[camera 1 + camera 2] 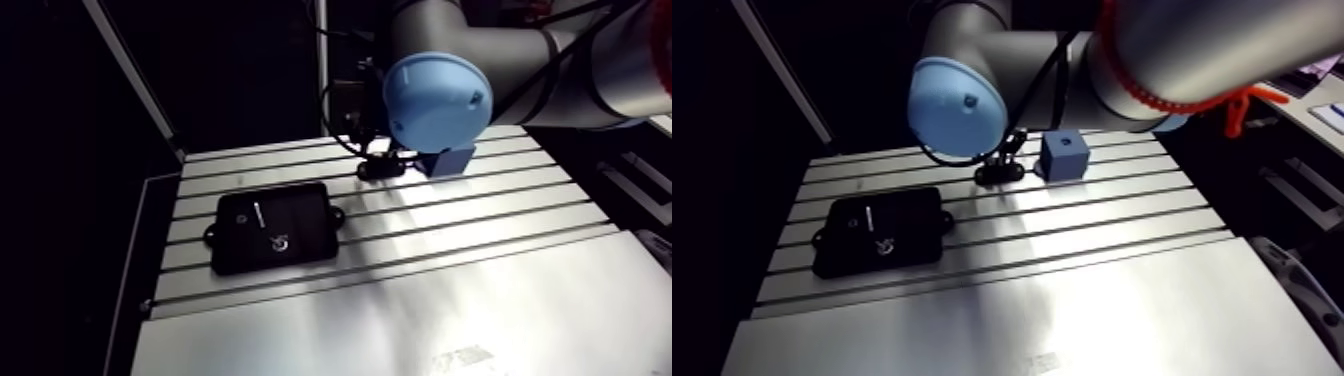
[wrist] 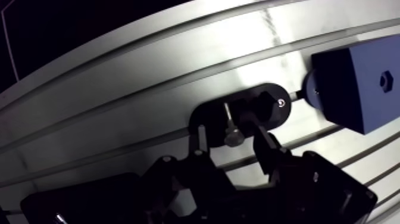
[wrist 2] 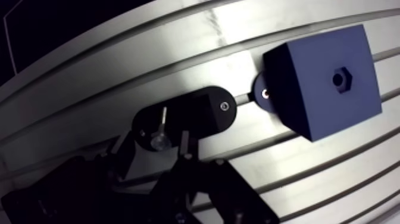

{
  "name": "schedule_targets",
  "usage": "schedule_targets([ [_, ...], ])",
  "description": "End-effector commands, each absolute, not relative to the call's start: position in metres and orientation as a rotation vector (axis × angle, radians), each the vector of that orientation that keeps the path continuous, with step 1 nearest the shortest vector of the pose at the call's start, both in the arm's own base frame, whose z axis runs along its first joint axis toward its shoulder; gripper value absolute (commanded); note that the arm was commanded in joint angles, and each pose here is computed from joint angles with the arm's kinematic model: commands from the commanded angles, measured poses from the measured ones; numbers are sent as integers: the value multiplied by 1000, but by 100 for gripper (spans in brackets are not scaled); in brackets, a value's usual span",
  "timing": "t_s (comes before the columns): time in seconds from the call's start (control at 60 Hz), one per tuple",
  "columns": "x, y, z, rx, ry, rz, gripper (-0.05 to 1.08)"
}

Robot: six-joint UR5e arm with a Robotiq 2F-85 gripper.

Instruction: Pick up the M10 bolt and insert it into the hex recess until seated.

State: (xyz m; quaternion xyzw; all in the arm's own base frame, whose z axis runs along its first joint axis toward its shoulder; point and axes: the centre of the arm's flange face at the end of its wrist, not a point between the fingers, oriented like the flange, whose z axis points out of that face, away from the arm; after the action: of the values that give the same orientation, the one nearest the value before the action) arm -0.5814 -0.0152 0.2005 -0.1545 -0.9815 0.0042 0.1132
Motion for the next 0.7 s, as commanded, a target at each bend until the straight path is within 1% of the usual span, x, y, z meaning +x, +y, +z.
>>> schedule_targets([
  [0.017, -582, -15, 201, -443, -2879, 10, 49],
  [0.483, -582, -15, 201, -443, -2879, 10, 53],
  [0.583, -582, -14, 201, -444, -2879, 1, 54],
  [0.6, -582, -14, 201, -445, -2879, -7, 55],
  [0.617, -582, -14, 201, -445, -2879, -7, 55],
  [0.633, -582, -13, 200, -446, -2881, -14, 55],
  [0.7, -582, -13, 200, -446, -2878, -17, 55],
])
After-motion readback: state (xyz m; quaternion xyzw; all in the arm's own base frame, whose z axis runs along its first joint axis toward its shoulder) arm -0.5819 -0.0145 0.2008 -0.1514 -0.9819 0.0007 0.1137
